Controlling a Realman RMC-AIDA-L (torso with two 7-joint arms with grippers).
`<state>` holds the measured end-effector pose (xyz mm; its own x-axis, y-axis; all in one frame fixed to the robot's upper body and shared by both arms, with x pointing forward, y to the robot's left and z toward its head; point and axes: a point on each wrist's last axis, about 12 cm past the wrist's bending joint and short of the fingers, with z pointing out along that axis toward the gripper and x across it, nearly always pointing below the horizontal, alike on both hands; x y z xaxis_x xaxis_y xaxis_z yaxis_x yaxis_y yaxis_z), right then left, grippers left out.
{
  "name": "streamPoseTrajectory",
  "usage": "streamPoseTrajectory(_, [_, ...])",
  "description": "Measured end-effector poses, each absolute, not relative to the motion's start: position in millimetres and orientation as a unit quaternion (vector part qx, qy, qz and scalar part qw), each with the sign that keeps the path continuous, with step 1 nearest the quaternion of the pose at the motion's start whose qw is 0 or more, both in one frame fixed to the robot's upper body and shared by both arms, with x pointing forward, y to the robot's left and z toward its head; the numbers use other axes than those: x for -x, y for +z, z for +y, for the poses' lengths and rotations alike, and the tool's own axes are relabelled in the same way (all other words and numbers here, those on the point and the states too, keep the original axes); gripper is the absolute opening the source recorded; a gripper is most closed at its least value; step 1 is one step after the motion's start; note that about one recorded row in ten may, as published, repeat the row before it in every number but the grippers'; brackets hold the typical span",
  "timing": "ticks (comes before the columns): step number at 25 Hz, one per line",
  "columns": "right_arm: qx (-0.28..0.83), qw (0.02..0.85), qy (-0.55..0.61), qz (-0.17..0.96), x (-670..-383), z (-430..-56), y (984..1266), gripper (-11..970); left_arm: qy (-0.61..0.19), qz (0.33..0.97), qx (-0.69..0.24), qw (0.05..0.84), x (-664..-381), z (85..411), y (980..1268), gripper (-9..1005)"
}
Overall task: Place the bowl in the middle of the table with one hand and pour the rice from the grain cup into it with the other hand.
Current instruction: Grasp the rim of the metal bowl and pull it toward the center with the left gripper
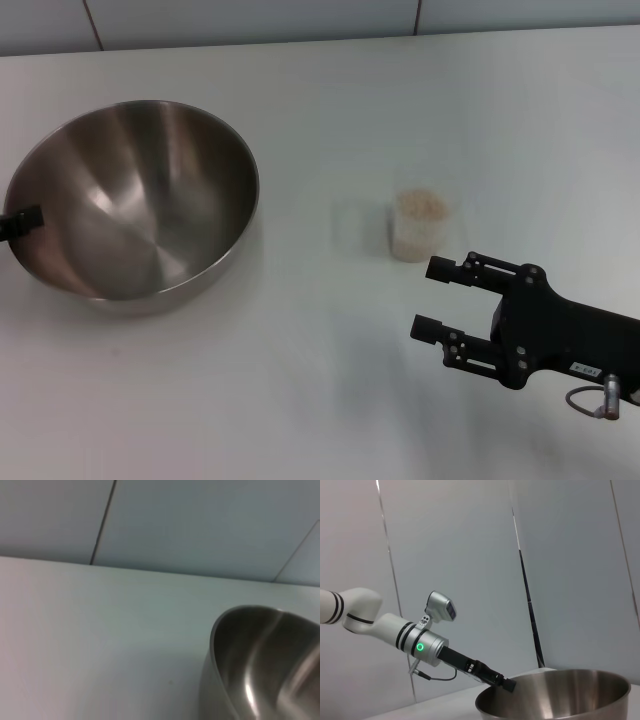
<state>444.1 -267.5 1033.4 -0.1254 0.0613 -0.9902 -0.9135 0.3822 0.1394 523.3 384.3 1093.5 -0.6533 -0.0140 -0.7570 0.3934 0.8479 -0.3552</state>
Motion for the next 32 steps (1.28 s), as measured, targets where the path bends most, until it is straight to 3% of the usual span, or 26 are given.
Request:
streamPoseTrajectory(15, [0.347, 0.563, 0.433, 0.612, -444.4, -267.6, 1033.7, 665, -0.239, 0.887, -0.113, 0.379, -527.1, 383.7, 1096.0, 667])
streamPoseTrajectory(26, [0.347, 0.563, 0.433, 0.612, -444.6, -267.5, 1033.8, 666, -0.24, 0.888, -0.11, 0.377, -527.6, 383.1, 1097.5, 410])
streamPoseTrajectory(32, [0.347, 0.563, 0.433, 0.612, -444.7, -267.6, 1033.6, 666, -0.24, 0.887, -0.111, 0.378, -528.8, 381.8, 1098.0, 208])
